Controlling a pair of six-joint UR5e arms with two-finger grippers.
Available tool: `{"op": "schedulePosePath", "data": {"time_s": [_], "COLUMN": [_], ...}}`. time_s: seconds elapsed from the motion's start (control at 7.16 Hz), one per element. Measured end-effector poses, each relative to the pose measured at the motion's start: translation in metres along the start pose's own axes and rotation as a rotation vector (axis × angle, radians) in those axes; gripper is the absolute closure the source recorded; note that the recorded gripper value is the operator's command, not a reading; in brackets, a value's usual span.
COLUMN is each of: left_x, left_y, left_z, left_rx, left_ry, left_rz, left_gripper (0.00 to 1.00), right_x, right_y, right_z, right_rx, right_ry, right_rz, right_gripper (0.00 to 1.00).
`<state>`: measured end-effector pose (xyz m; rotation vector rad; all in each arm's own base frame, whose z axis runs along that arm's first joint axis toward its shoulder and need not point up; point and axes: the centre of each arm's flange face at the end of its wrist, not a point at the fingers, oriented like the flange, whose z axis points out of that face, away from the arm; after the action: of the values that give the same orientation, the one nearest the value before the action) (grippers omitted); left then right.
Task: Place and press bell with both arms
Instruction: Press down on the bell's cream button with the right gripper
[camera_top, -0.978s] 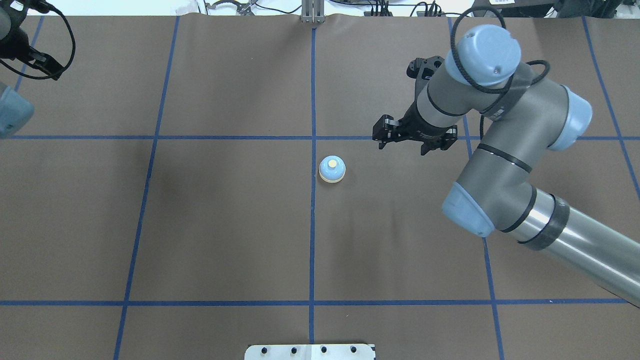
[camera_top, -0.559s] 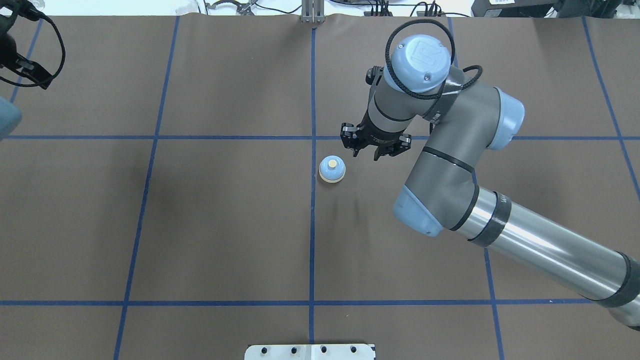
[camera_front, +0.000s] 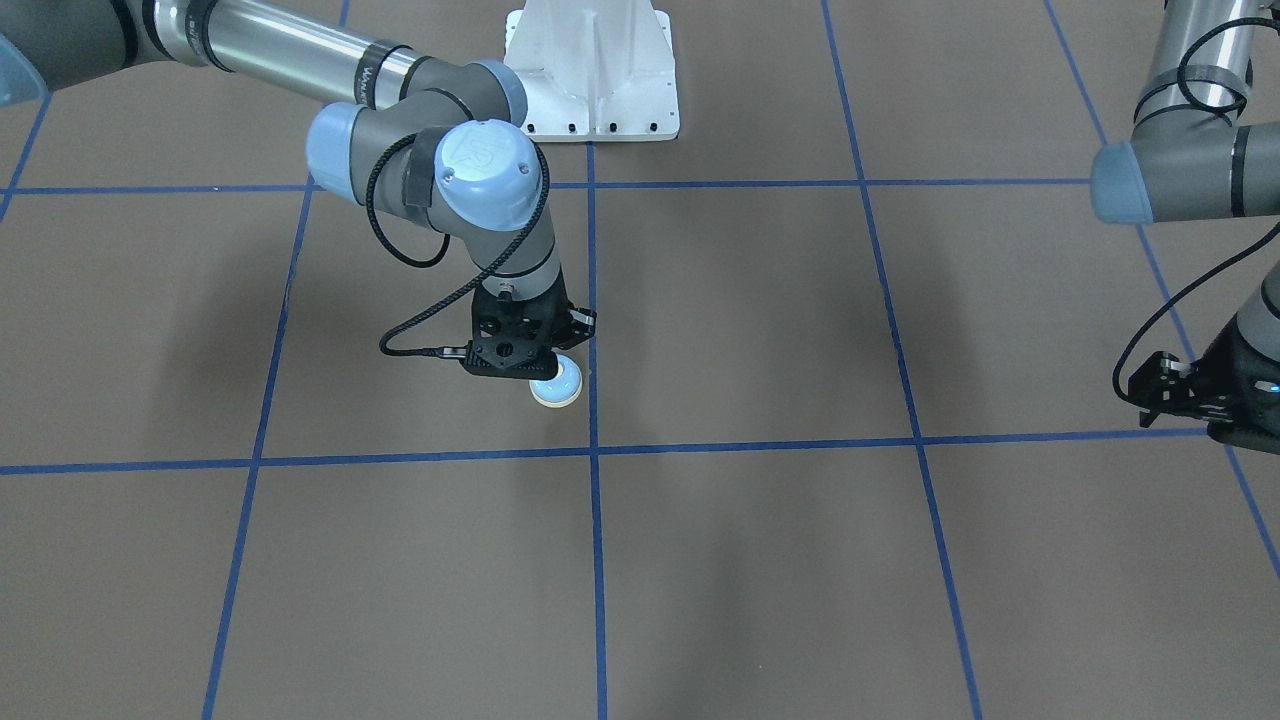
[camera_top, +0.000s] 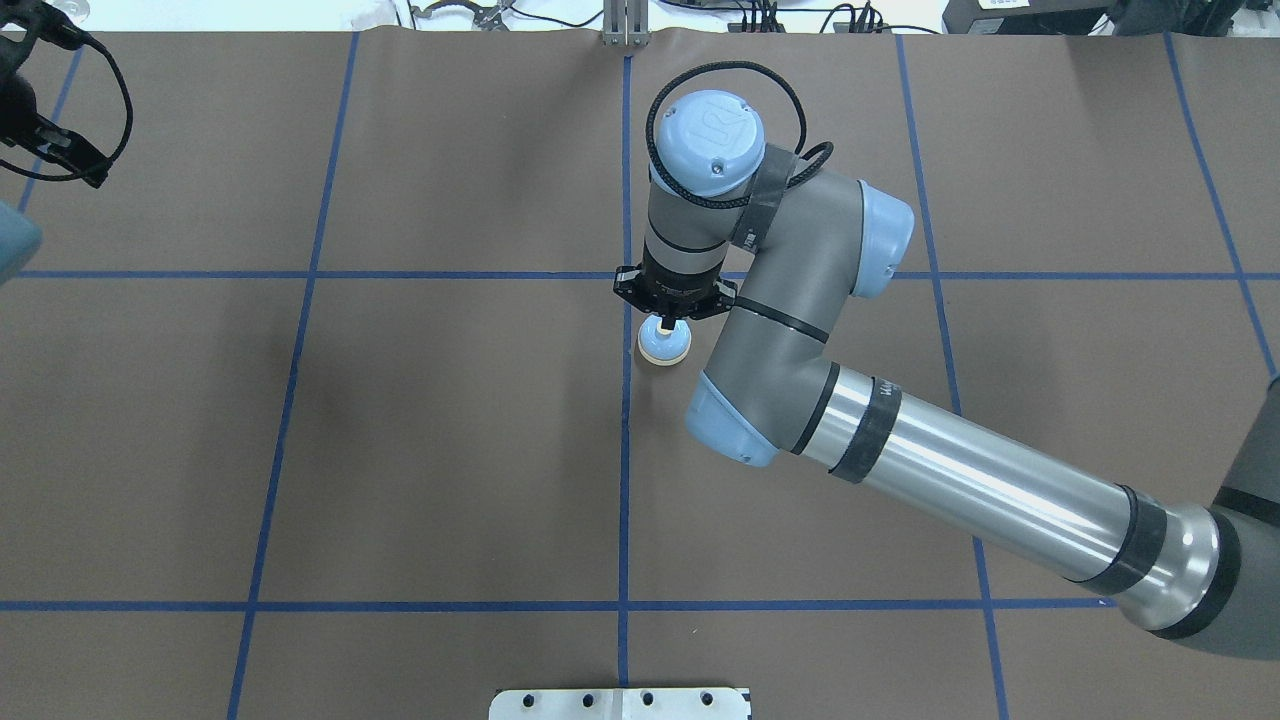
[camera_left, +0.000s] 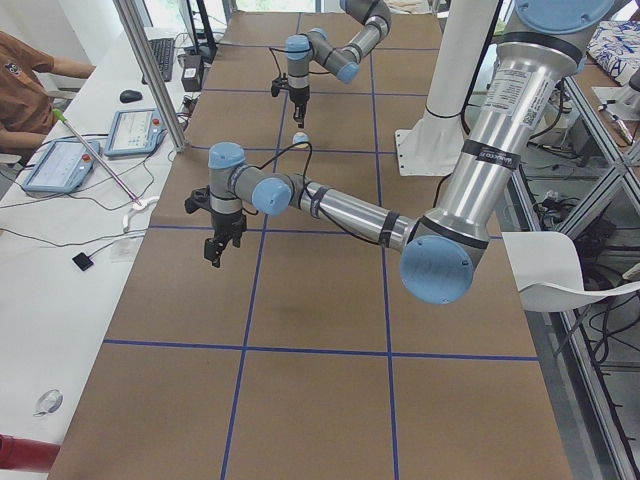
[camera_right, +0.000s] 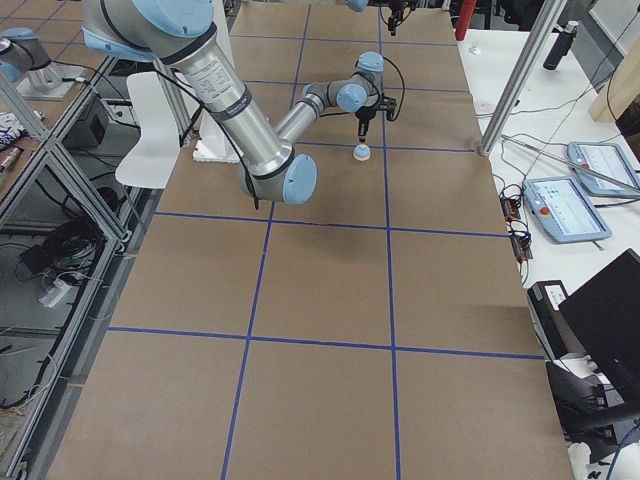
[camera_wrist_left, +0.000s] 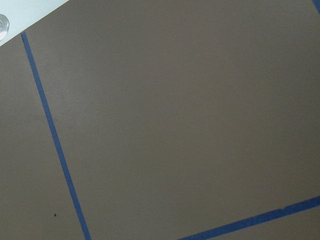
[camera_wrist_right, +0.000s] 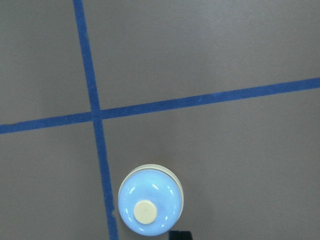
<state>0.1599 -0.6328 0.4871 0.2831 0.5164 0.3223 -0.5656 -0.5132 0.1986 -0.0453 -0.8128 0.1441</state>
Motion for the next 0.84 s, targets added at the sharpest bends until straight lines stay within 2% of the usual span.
{"op": "schedulePosePath", "data": {"time_s": [0.84], "left_x": [0.004], "left_y": [-0.004], "left_z": [-0.002], "left_rx": [0.005], "left_ry": [0.003], "left_rz": [-0.001], "left_gripper": [0.0], "right_x": [0.001], "right_y": [-0.006], "right_z": [0.025], "right_rx": [-0.014], "right_ry": [0.041], "right_rz": [0.0], "right_gripper": [1.0]}}
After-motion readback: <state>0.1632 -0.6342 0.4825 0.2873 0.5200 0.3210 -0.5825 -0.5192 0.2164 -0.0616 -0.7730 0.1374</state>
